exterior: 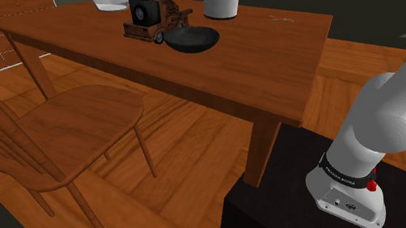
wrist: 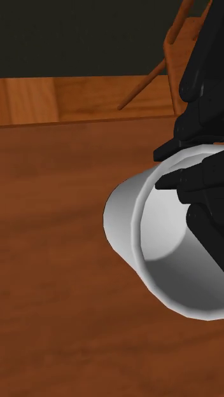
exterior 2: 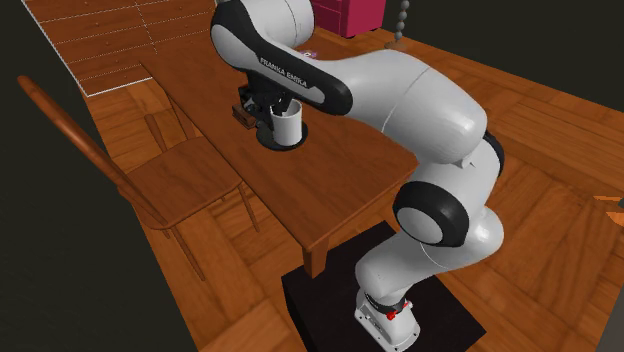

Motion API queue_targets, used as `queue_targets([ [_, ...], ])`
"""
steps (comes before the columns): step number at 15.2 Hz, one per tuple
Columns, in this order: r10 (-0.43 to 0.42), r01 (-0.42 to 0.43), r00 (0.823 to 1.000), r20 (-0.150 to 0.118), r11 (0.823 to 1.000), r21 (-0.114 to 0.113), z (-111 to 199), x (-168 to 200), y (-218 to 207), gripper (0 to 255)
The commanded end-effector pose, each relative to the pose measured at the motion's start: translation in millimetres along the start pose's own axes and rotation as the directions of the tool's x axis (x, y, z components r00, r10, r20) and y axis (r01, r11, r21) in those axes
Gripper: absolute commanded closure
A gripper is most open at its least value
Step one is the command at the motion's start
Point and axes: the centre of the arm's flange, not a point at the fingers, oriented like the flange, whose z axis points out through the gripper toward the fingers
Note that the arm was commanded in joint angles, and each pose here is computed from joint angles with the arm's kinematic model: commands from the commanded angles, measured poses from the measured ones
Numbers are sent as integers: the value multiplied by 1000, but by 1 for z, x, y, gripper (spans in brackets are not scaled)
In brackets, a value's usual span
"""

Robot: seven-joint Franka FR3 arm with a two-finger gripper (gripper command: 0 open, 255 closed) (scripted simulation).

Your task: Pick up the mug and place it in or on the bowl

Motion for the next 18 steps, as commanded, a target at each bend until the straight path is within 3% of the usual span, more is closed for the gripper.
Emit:
queue_targets([
  [1, 0, 0, 1000, 0, 1000, 0, -3, 23, 11, 255],
  [11, 0, 0, 1000, 0, 1000, 0, -14, 147, 51, 255],
  [18, 0, 0, 1000, 0, 1000, 0, 23, 146, 48, 255],
])
